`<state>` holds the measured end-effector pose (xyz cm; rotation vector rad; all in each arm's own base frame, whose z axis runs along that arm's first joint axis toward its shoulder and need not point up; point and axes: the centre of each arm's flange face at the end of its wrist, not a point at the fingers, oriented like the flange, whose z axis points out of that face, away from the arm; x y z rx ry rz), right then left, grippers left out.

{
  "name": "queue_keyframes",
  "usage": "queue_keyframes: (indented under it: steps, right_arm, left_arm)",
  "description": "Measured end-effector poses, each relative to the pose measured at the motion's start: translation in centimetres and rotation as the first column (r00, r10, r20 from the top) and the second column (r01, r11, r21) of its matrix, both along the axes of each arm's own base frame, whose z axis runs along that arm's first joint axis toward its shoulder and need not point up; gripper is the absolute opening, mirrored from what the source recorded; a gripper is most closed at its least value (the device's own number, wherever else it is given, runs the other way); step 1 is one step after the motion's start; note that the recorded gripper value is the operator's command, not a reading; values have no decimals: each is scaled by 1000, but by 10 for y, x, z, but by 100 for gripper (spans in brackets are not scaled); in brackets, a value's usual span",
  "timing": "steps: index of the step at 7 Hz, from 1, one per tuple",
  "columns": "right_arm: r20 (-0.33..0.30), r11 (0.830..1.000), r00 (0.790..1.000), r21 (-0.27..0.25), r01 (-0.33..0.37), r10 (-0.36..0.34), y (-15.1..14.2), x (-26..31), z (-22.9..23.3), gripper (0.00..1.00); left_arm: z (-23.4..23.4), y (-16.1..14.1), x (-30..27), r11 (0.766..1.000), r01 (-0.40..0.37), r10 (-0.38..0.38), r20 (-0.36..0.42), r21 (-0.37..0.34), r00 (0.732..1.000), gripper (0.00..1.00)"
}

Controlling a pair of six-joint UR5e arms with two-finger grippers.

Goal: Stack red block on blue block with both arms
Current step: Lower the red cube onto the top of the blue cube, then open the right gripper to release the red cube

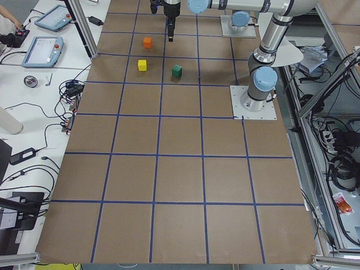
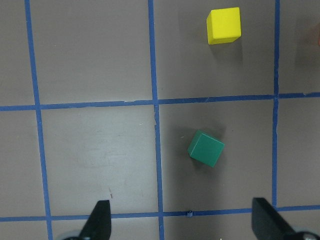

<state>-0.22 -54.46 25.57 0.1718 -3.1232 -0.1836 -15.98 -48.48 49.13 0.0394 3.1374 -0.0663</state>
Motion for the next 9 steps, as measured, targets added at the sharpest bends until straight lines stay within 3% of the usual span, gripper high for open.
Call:
queue_keyframes:
  steps: [1, 5, 9]
  right_arm:
    - [0, 1000, 1000, 1, 0, 0, 0, 0, 0, 98]
    - [-5, 1000, 1000, -6, -1, 1, -3, -1, 6, 100]
    - [-24, 998, 998, -18, 55, -55, 4, 6, 94, 100]
  left_arm:
    - [0, 0, 0, 1000, 0, 0, 0, 0, 1000, 100]
    - [0, 0, 0, 1000, 0, 0, 0, 0, 1000, 100]
    - [0, 0, 0, 1000, 0, 0, 0, 1, 1000, 100]
